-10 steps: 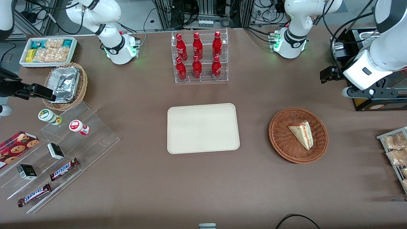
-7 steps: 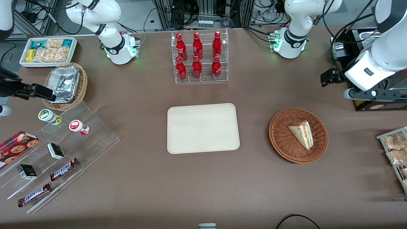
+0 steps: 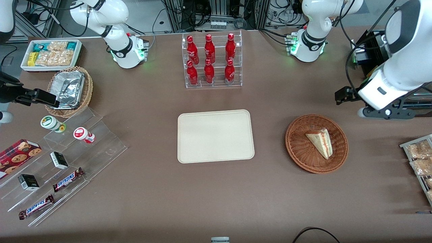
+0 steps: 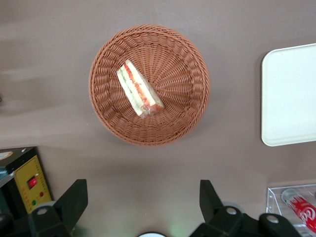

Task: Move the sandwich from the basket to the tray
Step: 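Move the left gripper over the wrapped sandwich in the wicker basket, then lower the open left gripper around the sandwich's upright edge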

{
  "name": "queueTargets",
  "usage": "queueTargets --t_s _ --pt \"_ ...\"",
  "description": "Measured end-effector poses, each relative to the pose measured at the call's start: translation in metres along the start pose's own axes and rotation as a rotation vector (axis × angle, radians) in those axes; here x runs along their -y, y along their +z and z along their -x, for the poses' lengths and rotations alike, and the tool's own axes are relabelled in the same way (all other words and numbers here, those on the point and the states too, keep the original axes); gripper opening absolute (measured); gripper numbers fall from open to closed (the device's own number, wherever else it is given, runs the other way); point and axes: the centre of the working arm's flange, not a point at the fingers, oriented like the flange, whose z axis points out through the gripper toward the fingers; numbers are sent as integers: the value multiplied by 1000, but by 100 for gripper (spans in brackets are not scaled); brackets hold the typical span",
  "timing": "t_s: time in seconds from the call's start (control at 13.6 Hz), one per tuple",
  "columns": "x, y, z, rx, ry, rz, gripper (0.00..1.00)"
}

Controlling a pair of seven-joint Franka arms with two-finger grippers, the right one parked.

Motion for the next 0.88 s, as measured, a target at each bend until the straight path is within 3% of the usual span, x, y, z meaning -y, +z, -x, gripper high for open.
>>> queueTargets --t_s 0.37,0.88 --pt "0 72 -17 -15 1 6 100" --pt "20 159 -22 -90 -34 18 100"
